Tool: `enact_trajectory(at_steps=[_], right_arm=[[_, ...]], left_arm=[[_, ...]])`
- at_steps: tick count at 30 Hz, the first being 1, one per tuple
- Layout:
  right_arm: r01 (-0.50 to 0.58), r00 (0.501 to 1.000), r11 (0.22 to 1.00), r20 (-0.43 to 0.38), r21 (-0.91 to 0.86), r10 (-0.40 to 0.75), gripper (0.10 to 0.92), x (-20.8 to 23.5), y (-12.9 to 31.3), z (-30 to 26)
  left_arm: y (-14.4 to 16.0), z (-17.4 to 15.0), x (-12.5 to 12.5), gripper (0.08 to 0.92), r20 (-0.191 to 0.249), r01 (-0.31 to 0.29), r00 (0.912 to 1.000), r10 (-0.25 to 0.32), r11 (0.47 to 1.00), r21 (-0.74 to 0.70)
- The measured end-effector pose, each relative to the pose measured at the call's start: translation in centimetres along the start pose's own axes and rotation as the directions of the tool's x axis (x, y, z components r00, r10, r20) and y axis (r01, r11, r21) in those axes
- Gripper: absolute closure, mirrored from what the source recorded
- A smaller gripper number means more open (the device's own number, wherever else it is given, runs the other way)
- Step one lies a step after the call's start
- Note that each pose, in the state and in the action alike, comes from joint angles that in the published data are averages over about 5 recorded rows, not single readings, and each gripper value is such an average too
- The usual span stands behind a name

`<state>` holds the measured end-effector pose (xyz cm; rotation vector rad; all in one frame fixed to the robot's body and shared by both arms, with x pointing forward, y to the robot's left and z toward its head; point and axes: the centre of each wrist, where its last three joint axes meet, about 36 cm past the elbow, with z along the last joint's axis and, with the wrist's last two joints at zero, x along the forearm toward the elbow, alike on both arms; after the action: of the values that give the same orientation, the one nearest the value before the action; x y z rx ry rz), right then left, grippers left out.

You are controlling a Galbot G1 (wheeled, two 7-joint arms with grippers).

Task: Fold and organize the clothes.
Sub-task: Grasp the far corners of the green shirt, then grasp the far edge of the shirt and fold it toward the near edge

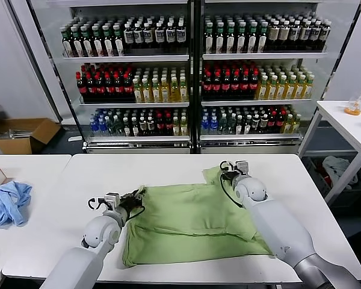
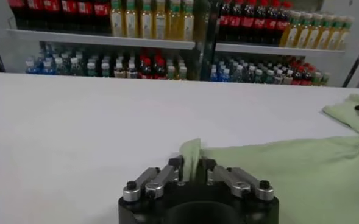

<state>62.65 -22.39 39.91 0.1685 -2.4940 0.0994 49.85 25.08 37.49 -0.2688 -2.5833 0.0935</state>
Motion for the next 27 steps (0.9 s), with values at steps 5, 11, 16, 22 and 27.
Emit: enact_trajectory(at_steps=[5, 11, 16, 22, 27], right_arm=[[0.021, 0.999, 1.000, 0.032, 0.001, -0.021, 0.884, 0.8, 0.1, 0.1], [0.043, 0.996, 0.999, 0.079, -0.007, -0.043, 0.917, 2.4, -0.2, -0.1], [0.056, 0.991, 0.998, 0.122, -0.018, -0.054, 0.917, 4.4, -0.7, -0.3], [0.063, 0.984, 0.997, 0.171, -0.034, -0.057, 0.917, 7.5, -2.0, -0.1], [0.066, 0.976, 0.997, 0.209, -0.044, -0.055, 0.917, 10.6, -3.2, 0.5]], left_arm=[[0.4, 0.0, 0.6, 0.887, 0.020, -0.020, 0.9996, 0.020, 1.000, 0.016], [0.7, -0.5, 1.9, 0.907, 0.057, -0.044, 0.9975, 0.042, 0.998, 0.034], [0.7, -0.8, 3.3, 0.907, 0.086, -0.069, 0.9942, 0.064, 0.996, 0.050], [0.6, -1.1, 5.3, 0.907, 0.117, -0.101, 0.9887, 0.093, 0.993, 0.064], [0.5, -1.0, 7.2, 0.907, 0.137, -0.126, 0.9839, 0.115, 0.989, 0.072]])
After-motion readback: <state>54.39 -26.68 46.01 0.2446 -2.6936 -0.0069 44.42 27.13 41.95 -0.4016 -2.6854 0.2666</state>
